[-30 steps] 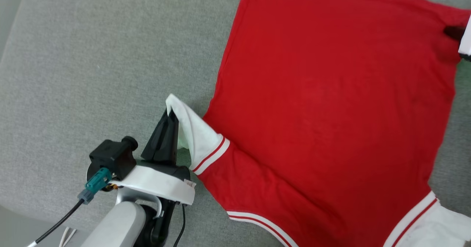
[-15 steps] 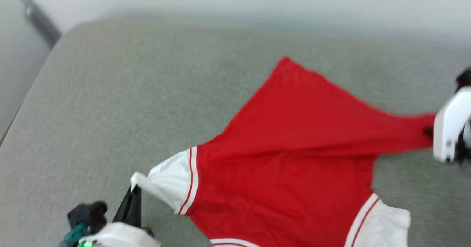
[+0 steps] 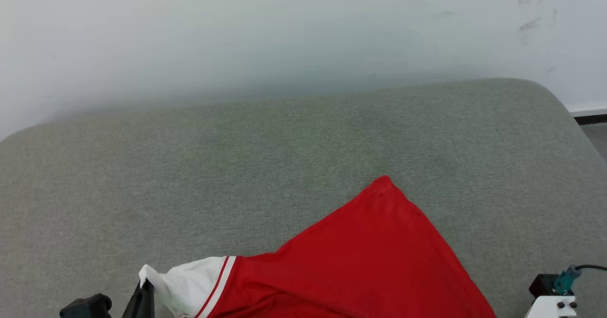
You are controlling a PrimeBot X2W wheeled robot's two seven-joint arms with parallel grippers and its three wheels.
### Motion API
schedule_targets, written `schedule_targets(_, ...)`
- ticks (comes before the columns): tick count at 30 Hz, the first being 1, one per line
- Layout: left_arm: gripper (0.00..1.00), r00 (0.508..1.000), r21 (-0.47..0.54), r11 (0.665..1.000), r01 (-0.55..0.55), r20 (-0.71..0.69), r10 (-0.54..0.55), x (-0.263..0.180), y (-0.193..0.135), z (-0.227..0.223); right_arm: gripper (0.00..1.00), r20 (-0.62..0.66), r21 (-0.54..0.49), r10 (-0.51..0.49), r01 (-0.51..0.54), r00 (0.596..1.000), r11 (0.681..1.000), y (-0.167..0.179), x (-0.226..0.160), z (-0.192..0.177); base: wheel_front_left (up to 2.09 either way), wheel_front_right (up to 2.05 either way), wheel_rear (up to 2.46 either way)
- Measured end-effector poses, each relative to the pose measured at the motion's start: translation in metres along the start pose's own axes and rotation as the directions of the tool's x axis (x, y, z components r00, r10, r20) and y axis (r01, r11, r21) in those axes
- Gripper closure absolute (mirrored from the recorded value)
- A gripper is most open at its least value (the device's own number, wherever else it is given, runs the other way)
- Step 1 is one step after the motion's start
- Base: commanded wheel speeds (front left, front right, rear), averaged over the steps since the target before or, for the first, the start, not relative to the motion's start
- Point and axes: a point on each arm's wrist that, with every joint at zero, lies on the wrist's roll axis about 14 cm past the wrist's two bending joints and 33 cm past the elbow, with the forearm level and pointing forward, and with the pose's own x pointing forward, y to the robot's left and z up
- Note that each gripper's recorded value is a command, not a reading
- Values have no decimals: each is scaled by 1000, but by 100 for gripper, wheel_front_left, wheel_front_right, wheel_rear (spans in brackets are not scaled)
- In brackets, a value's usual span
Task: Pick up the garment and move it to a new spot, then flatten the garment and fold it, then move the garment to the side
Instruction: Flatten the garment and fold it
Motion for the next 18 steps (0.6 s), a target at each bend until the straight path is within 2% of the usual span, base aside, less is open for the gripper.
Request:
schedule_targets(1,100,1000,3,1000,9,-3,-9,1,-3,0,100,13,19,14,-14,1000,1000,4,-2,-4,0,0,0)
schedule_targets(2,100,1000,6,1000,17,-4,-17,2,-5,0,85,35,28,24,-25,999,999,7,-4,-4,0,0,0)
schedule_targets(3,100,1000,8,1000,23,-4,-23,2,-7,1,4,69,37,29,-32,997,999,9,-7,-1,0,0,0)
schedule_targets(4,100,1000,9,1000,27,-4,-27,3,-8,1,0,103,39,31,-35,994,999,10,-11,5,0,0,0)
schedule_targets(7,100,1000,13,1000,23,-18,-23,3,-5,-1,0,267,30,29,-38,963,999,12,-24,37,0,0,0)
schedule_targets(10,100,1000,16,1000,22,-19,-21,4,-4,-1,0,462,30,0,-16,887,999,8,-41,77,0,0,0)
schedule_targets(13,100,999,30,999,27,-17,-27,8,-5,1,0,611,9,4,-12,792,1000,15,-54,115,0,0,0)
schedule_targets(15,100,999,34,999,36,-13,-36,13,-8,3,0,690,-7,11,-8,724,1000,19,-62,142,0,0,0)
schedule_targets(18,100,999,34,998,53,0,-53,24,-15,8,0,748,-42,43,-17,663,999,31,-63,174,0,0,0)
